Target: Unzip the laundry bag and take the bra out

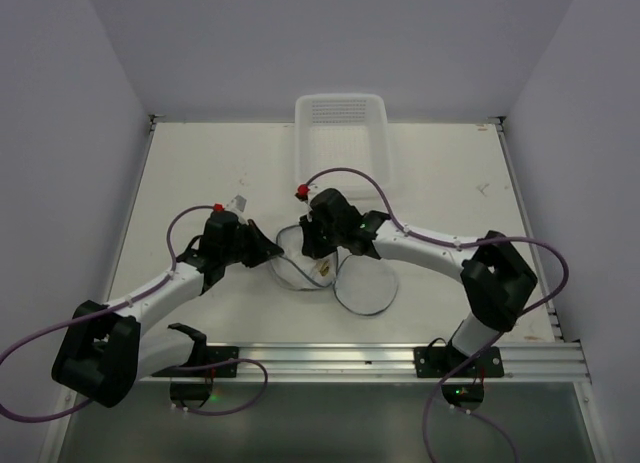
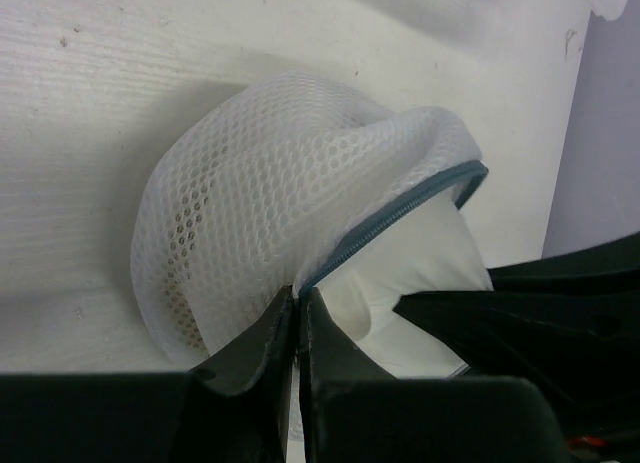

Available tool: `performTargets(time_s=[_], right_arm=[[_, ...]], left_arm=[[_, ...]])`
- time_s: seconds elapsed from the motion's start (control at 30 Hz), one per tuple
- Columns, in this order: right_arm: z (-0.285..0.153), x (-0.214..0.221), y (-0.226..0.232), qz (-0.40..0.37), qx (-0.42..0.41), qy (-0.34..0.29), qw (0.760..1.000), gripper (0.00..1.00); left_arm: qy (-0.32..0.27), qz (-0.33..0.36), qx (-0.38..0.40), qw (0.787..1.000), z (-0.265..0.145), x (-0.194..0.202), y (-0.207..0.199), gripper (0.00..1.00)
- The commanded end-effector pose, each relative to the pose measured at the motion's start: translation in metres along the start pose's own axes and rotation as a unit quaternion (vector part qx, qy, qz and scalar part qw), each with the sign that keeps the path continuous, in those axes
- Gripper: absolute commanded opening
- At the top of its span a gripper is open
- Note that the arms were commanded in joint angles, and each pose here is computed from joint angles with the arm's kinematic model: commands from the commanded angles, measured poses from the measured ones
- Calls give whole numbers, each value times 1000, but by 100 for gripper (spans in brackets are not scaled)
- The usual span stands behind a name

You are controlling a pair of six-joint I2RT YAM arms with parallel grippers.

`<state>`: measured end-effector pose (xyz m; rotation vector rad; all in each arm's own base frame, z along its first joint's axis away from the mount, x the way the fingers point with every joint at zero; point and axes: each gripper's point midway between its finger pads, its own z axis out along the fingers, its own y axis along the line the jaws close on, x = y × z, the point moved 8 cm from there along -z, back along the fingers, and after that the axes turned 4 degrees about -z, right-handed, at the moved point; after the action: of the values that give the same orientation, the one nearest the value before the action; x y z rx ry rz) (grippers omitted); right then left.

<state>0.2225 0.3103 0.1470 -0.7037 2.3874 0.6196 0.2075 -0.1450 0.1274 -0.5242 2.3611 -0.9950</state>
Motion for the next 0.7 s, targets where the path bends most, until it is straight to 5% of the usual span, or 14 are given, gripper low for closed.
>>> performTargets(time_s=[0.0, 0.3, 0.43, 0.67], right_arm=[[-44, -24, 18, -33, -50, -54, 997, 1], [-117, -41, 37, -78, -161, -126, 976, 0], [-124, -42, 39, -83, -212, -109, 968, 0], [-128, -46, 39, -61, -252, -182, 948, 0]], left_arm=[[4, 16, -3, 1000, 0, -1, 0, 7], [4, 36, -23, 999, -4, -12, -11, 6], [8, 42, -23, 999, -7, -18, -21, 6], [20, 59, 34, 997, -20, -23, -48, 4]])
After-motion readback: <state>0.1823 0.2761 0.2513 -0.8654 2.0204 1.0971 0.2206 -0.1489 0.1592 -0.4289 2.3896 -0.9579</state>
